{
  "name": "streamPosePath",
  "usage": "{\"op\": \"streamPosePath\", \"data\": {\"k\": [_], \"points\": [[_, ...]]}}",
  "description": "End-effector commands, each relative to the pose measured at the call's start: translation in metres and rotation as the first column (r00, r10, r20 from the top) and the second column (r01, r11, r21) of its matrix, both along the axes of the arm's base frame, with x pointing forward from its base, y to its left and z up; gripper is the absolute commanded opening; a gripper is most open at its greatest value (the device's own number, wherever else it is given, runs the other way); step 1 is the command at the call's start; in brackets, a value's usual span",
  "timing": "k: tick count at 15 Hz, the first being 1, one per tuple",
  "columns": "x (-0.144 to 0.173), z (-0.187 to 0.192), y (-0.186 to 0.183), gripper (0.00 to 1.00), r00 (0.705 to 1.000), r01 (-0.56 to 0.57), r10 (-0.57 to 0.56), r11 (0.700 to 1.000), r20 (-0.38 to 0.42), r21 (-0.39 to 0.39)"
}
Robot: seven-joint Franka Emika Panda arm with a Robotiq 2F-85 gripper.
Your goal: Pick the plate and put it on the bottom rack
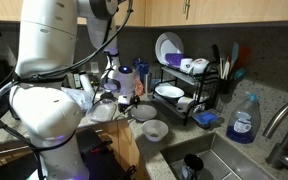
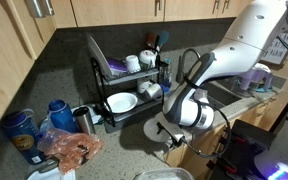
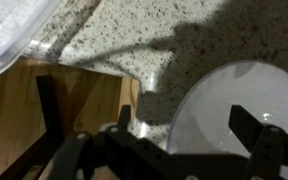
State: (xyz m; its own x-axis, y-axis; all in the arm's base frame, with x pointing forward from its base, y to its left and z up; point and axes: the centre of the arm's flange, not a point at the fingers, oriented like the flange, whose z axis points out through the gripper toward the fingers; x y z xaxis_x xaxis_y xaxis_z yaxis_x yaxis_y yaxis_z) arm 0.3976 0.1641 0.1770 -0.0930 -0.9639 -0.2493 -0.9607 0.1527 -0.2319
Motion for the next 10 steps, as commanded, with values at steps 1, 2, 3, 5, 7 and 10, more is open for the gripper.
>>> {"op": "streamPosePath", "data": {"k": [1, 2, 3, 5, 7, 10], "points": [[-0.0151, -0.0043, -0.0003, 1.0, 0.999, 0.021, -0.02, 1.0, 0.033, -0.015], [-0.014, -0.0058, -0.0008, 1.0, 0.999, 0.027, -0.026, 0.999, 0.043, -0.025], [-0.0131, -0.0058, -0.0024, 1.0, 0.998, 0.035, -0.033, 0.999, 0.053, -0.035], [-0.0106, -0.0059, -0.0053, 1.0, 0.997, 0.05, -0.046, 0.997, 0.069, -0.052], [-0.0088, -0.008, -0.0076, 1.0, 0.996, 0.059, -0.054, 0.996, 0.075, -0.067], [-0.0101, -0.0113, -0.0083, 1.0, 0.996, 0.064, -0.059, 0.995, 0.072, -0.08]]}}
